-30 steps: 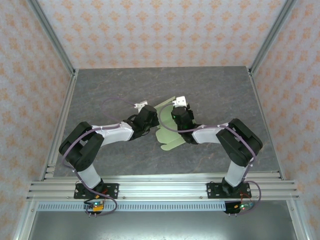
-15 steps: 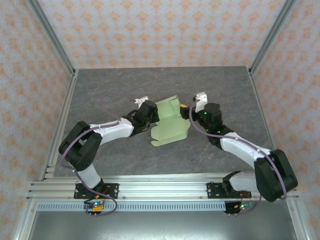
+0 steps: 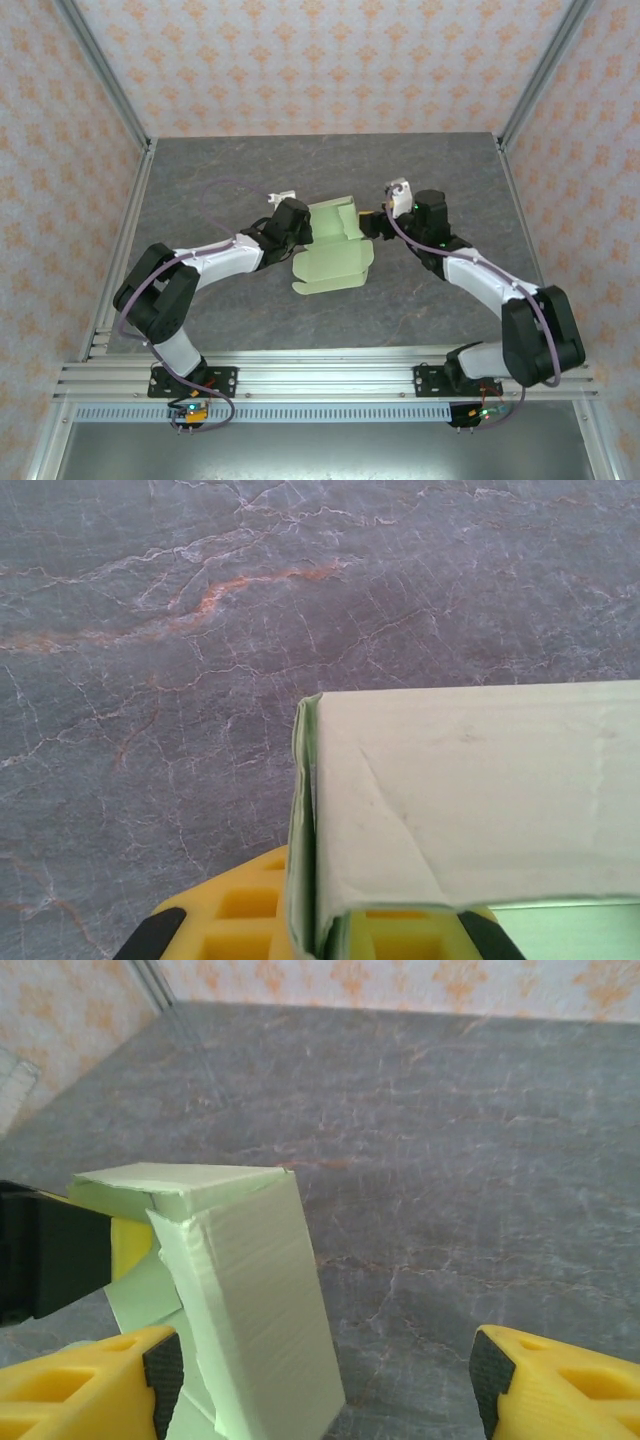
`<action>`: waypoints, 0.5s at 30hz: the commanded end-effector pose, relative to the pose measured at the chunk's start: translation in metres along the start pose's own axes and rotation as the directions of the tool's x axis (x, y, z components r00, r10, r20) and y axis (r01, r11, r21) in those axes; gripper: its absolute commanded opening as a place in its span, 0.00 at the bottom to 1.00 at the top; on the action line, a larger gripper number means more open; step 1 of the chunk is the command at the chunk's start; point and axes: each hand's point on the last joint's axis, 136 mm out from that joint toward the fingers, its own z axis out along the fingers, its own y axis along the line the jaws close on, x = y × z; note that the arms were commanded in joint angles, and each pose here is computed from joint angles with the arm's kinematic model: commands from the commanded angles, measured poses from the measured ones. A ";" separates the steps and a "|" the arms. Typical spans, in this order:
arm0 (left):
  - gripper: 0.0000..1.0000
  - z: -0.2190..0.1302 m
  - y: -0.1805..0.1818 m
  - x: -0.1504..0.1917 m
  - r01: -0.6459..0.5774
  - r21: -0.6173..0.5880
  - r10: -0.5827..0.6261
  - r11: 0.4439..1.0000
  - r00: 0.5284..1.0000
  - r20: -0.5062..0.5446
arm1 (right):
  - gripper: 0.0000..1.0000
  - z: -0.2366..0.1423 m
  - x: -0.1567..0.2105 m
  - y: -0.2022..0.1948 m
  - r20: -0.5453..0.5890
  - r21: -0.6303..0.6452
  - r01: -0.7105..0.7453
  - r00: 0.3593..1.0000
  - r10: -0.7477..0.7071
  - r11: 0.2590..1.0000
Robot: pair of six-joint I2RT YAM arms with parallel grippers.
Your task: Fold the paper box
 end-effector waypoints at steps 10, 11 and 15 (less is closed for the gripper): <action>0.00 -0.001 -0.009 -0.004 0.009 0.029 -0.008 1.000 1.000 -0.024 | 0.45 0.046 0.012 -0.027 -0.090 0.232 0.151 0.987 -0.133 0.961; 0.00 0.000 -0.009 -0.003 0.016 0.028 -0.015 0.999 1.000 -0.026 | 0.42 0.047 0.012 -0.029 -0.092 0.259 0.164 0.985 -0.145 0.952; 0.00 0.004 -0.017 0.000 0.035 0.050 -0.033 0.998 0.999 -0.044 | 0.38 0.053 0.008 -0.034 -0.060 0.372 0.167 0.986 -0.156 0.913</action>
